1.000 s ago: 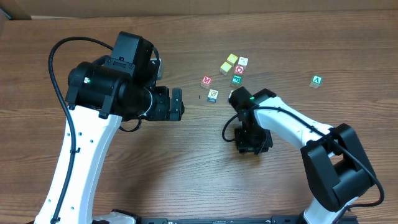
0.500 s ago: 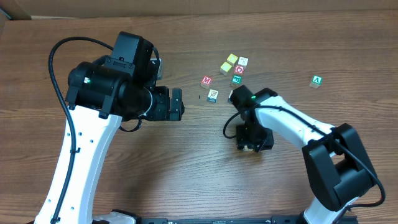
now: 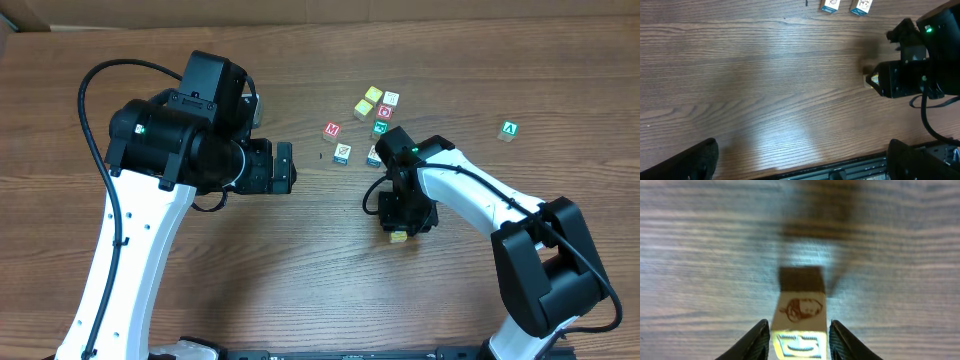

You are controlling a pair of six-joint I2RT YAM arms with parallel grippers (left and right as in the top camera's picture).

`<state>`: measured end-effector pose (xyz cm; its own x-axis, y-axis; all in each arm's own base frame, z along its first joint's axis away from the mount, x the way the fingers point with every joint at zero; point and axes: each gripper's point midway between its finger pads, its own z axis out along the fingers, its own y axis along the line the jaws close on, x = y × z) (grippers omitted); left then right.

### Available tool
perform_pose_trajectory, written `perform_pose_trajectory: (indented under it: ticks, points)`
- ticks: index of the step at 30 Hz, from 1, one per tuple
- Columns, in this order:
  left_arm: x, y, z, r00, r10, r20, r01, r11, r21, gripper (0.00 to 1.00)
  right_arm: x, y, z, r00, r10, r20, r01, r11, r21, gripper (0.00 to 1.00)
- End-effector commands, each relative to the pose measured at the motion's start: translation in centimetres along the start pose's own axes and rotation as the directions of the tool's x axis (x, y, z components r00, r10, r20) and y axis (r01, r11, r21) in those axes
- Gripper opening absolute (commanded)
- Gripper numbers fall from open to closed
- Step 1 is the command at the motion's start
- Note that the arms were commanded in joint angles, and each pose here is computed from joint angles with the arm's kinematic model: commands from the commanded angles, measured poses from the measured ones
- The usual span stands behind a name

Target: Flip 3 blocks

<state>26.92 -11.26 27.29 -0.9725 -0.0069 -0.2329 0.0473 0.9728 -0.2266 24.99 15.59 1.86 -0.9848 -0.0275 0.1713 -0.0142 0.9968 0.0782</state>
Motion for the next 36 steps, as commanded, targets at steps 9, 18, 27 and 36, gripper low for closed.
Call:
perform_pose_trajectory:
  ticks: [9,18,27,36]
  points:
    - [-0.1,0.0,0.3,1.000,-0.003,-0.005,0.003,1.000,-0.006,1.00,0.2,0.2,-1.2,1.000,-0.009,0.019,0.009,1.000,-0.003,0.35]
    - [-0.1,0.0,0.3,1.000,-0.003,-0.005,0.003,1.000,-0.006,1.00,1.3,-0.3,-1.2,0.999,0.021,-0.026,-0.020,1.000,0.018,0.34]
    - [-0.1,0.0,0.3,1.000,-0.003,-0.005,0.003,1.000,-0.006,1.00,3.1,0.7,-1.0,0.997,-0.024,-0.068,0.027,0.999,0.045,0.35]
    - [-0.1,0.0,0.3,1.000,-0.003,-0.005,0.003,1.000,-0.006,1.00,4.3,1.3,-0.9,0.996,0.022,-0.089,-0.015,0.997,0.072,0.36]
